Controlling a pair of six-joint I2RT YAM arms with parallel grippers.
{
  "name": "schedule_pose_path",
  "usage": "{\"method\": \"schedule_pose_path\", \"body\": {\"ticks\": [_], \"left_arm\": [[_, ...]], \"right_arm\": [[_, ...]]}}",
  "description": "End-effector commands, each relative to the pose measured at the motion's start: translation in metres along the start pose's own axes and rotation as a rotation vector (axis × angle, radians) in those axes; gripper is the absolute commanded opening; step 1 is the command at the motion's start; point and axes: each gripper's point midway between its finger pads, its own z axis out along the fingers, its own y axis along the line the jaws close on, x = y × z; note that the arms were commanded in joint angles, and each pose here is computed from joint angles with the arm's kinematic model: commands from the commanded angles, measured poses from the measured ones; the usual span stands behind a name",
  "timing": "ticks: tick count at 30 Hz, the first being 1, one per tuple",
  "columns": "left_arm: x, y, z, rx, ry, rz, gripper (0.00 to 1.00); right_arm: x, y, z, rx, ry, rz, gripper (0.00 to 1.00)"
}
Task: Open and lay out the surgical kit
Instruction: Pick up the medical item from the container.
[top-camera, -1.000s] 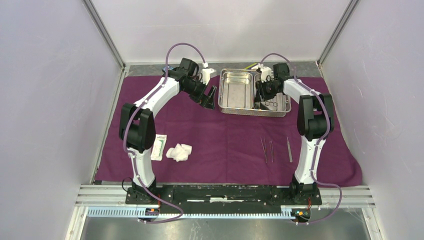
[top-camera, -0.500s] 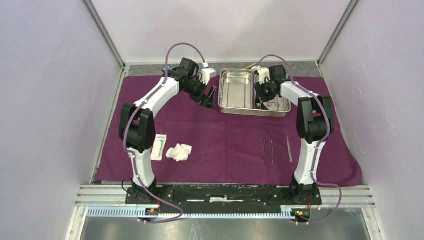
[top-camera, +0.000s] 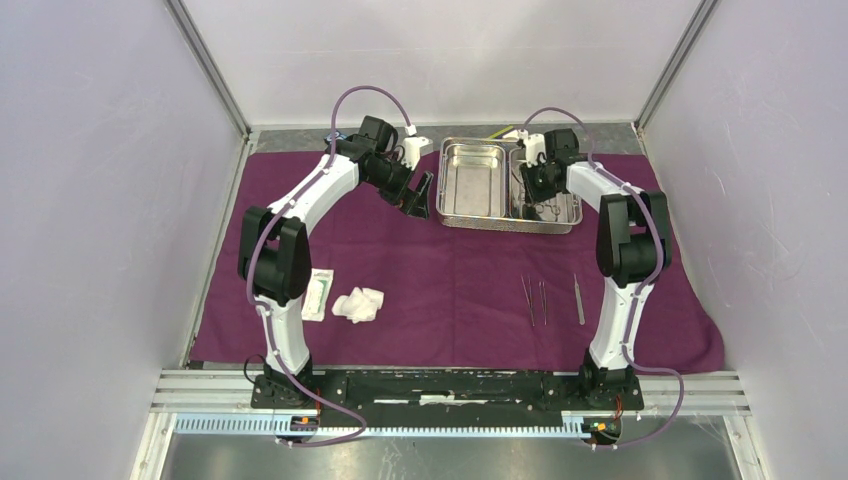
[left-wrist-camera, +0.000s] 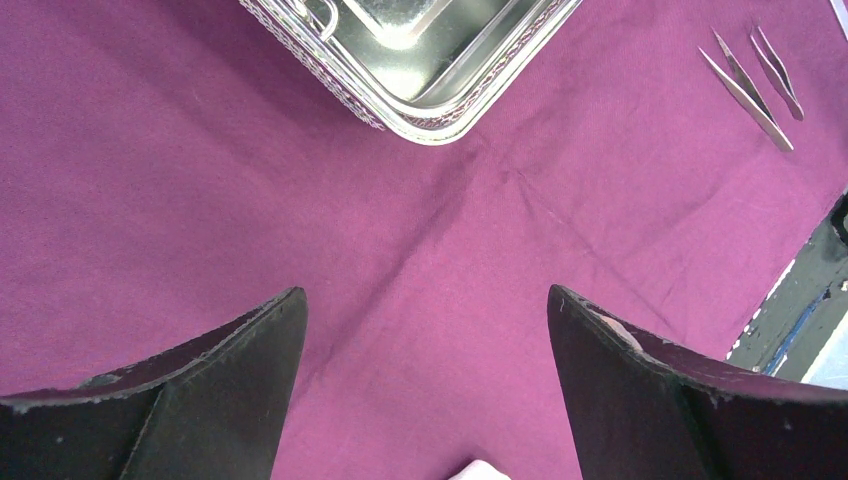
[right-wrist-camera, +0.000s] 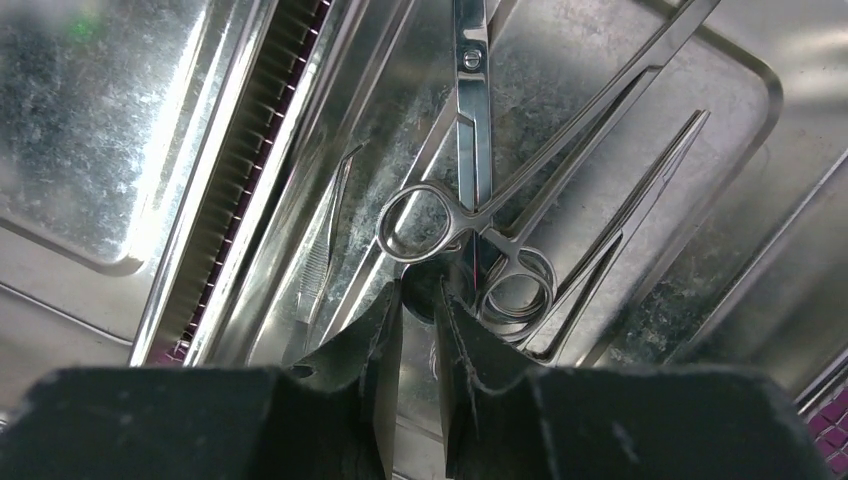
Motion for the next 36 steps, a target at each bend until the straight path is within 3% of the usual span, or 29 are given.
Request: {"method": "schedule_pose_path", "body": {"ticks": [1, 8, 17, 36], "left_arm": [[-0.017, -0.011, -0.014, 0.015, -0.055, 0.067, 0.95], [-0.016, -0.011, -0.013, 0.017, -0.053, 0.060, 0.96], [-0.016, -0.011, -0.014, 0.015, -0.054, 0.063, 0.96], [-0.015, -0.012, -0.014, 0.018, -0.052, 0.064, 0.96]], "right_arm": [[-0.037, 0.001, -0.025, -0.026, -0.110, -0.009, 0.25], [-0.049, 0.022, -0.033, -0.135, -0.167, 0.018, 0.31], [-0.039, 0.031, -0.018, -0.195, -0.139, 0.046, 0.31], [-0.013, 0.031, 0.009, -0.164, -0.068, 0.027, 0.36]]}}
